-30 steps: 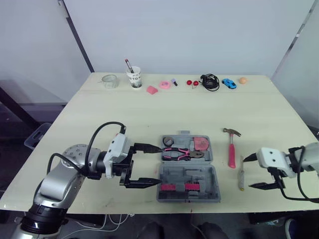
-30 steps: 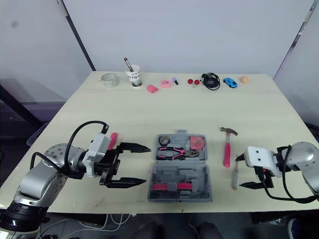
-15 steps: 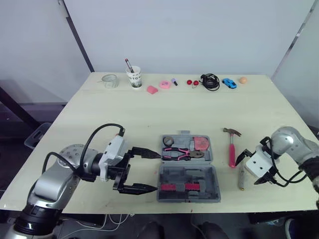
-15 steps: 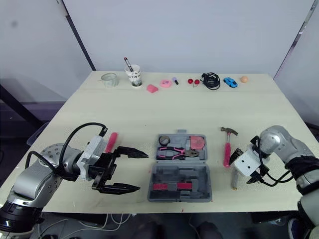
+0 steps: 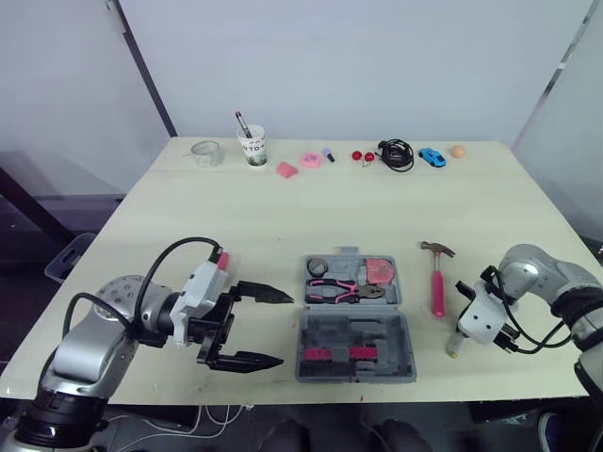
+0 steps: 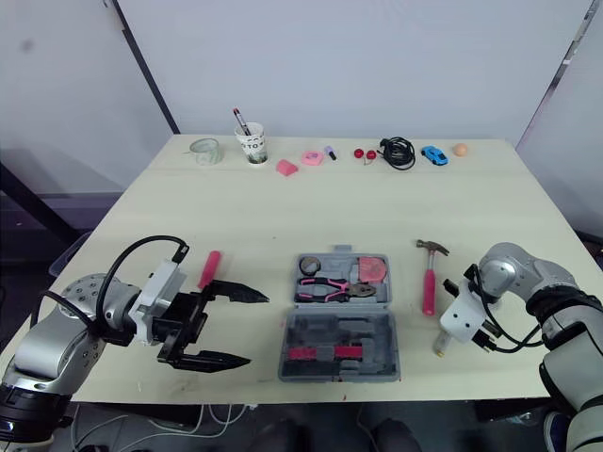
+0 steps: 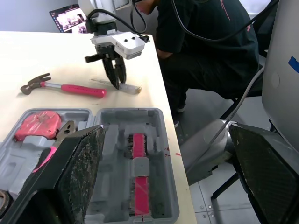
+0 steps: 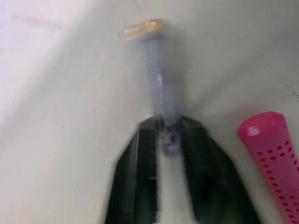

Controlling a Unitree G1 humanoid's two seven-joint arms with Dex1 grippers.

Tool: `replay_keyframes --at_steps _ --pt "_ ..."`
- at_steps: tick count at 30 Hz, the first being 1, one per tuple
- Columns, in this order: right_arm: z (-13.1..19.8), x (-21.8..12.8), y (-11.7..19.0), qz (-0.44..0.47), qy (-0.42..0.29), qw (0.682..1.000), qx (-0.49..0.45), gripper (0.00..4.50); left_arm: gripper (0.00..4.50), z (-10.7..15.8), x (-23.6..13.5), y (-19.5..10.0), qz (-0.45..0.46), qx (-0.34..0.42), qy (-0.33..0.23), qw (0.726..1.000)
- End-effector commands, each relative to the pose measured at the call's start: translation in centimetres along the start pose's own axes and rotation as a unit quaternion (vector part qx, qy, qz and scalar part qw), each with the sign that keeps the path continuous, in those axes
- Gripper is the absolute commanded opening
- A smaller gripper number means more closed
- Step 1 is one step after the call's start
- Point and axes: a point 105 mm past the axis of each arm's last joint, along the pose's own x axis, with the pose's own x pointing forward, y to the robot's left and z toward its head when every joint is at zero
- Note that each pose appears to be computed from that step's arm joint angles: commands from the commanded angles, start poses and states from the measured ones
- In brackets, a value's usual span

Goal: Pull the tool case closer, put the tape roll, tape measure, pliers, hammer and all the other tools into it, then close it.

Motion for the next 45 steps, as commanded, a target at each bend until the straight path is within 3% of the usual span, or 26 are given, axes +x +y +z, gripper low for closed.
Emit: replay_keyframes --at_steps 1,9,12,16,19,21,23,27,32,35,38,42,43,45 --pt "-0.2 0.1 -0.4 -0.005 0.009 1.0 -0.004 0.04 4.5 0.8 -0.2 0.0 0.007 0.023 0.0 1.0" --pt "-0.7 -1.4 -0.8 -0.041 0.002 0.998 0.04 0.04 4.5 0.8 -0.3 -0.1 0.012 0.024 0.0 1.0" --pt "-1.0 -3.1 -0.3 -0.07 -0.036 0.984 0.16 0.04 4.5 0.9 -0.2 -0.2 0.013 0.025 -0.002 1.0" --pt "0.0 -4.6 0.0 -0.138 -0.101 0.934 0.315 0.04 4.5 1.0 0.0 -0.2 0.014 0.026 -0.005 1.0" --pt "1.0 -5.3 1.0 -0.163 -0.124 0.886 0.417 0.04 4.5 1.1 0.1 -0.2 0.014 0.027 -0.006 1.0" --pt "1.4 -5.7 1.1 -0.198 -0.14 0.83 0.502 0.04 4.5 1.0 0.2 -0.1 0.013 0.027 -0.008 1.0" --pt "1.3 -5.9 1.1 -0.236 -0.156 0.767 0.576 0.04 4.5 1.0 0.5 0.0 0.01 0.028 -0.012 0.999" --pt "0.2 -5.3 2.5 -0.273 -0.126 0.601 0.741 0.04 4.5 1.2 0.9 0.3 0.004 0.034 -0.02 0.999" --pt "-0.1 -3.8 3.2 -0.28 -0.103 0.457 0.838 0.04 4.5 1.4 1.2 0.7 -0.006 0.039 -0.027 0.999" --pt "-0.3 -2.9 3.1 -0.285 -0.098 0.402 0.864 0.04 4.5 1.4 1.3 0.8 -0.009 0.041 -0.026 0.999" --pt "-0.8 -2.3 2.9 -0.305 -0.085 0.369 0.874 0.04 4.5 1.4 1.3 0.9 -0.011 0.042 -0.026 0.999" --pt "-1.0 -1.8 2.9 -0.31 -0.072 0.351 0.881 0.04 4.5 1.4 1.2 0.9 -0.011 0.043 -0.024 0.999" --pt "-1.0 -1.6 3.0 -0.312 -0.067 0.351 0.881 0.75 4.5 1.5 1.2 0.9 -0.011 0.043 -0.024 0.999" --pt "-1.0 -1.6 2.9 -0.319 -0.065 0.356 0.876 1.33 4.5 1.5 1.1 0.9 -0.009 0.043 -0.022 0.999"
